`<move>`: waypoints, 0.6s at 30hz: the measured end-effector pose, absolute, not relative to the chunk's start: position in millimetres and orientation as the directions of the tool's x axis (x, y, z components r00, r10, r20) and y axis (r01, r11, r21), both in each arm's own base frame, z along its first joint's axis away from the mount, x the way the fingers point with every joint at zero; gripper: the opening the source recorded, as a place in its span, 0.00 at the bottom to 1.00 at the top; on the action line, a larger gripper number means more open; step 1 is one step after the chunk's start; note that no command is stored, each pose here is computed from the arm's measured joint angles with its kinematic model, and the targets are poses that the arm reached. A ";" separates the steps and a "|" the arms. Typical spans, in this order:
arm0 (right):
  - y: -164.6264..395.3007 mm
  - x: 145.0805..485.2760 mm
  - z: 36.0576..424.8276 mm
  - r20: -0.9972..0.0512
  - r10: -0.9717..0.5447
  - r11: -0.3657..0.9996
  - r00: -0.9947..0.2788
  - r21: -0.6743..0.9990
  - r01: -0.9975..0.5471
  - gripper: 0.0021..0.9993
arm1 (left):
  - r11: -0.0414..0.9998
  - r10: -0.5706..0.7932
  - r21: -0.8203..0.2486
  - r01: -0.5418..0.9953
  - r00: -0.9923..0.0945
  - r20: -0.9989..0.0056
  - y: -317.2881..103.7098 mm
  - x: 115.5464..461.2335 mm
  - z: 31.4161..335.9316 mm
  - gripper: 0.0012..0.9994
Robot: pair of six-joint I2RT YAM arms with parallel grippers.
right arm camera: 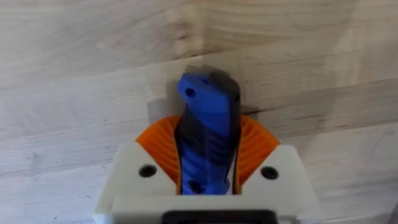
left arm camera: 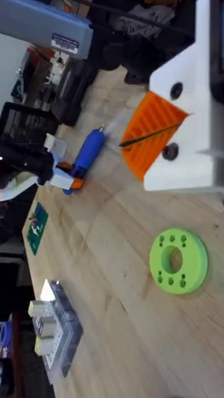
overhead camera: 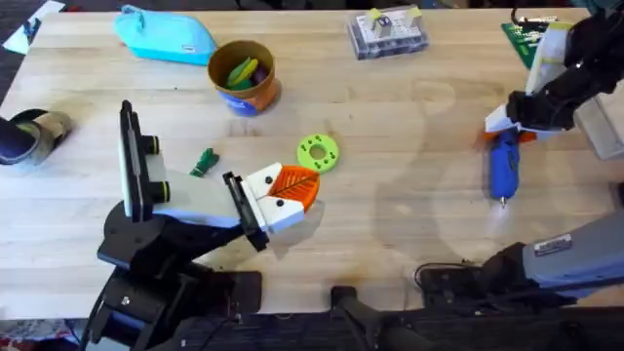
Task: Pick up the gripper from the table and insert it into the empty holder that is missing its gripper. Then pick up a screw, insert it into the mounting hole, and use the screwdriver to tighten it. Finally, clean up the table by picking up the vegetable and placing it into the bucket.
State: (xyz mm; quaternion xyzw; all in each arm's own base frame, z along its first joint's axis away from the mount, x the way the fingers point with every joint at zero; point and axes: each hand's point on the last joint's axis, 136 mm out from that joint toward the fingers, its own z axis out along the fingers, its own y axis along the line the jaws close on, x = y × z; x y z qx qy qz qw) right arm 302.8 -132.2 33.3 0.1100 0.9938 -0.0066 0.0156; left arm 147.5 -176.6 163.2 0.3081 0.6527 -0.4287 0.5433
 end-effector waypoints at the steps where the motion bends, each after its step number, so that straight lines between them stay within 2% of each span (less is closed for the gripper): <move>1: -132.1 302.5 33.3 -0.031 0.218 0.976 -0.975 -0.010 0.218 0.35 | 0.442 -0.063 -0.225 0.868 -0.220 -0.973 -176.7 147.4 163.1 0.01; 6: -131.7 301.5 33.3 -0.027 0.218 0.976 -0.976 -0.009 0.218 0.27 | 0.443 -0.064 -0.225 0.868 -0.220 -0.973 -176.6 147.5 163.2 0.01; 18: -131.4 300.9 33.3 -0.024 0.220 0.975 -0.975 -0.008 0.221 0.24 | 0.443 -0.064 -0.225 0.868 -0.220 -0.973 -176.6 147.5 163.2 0.01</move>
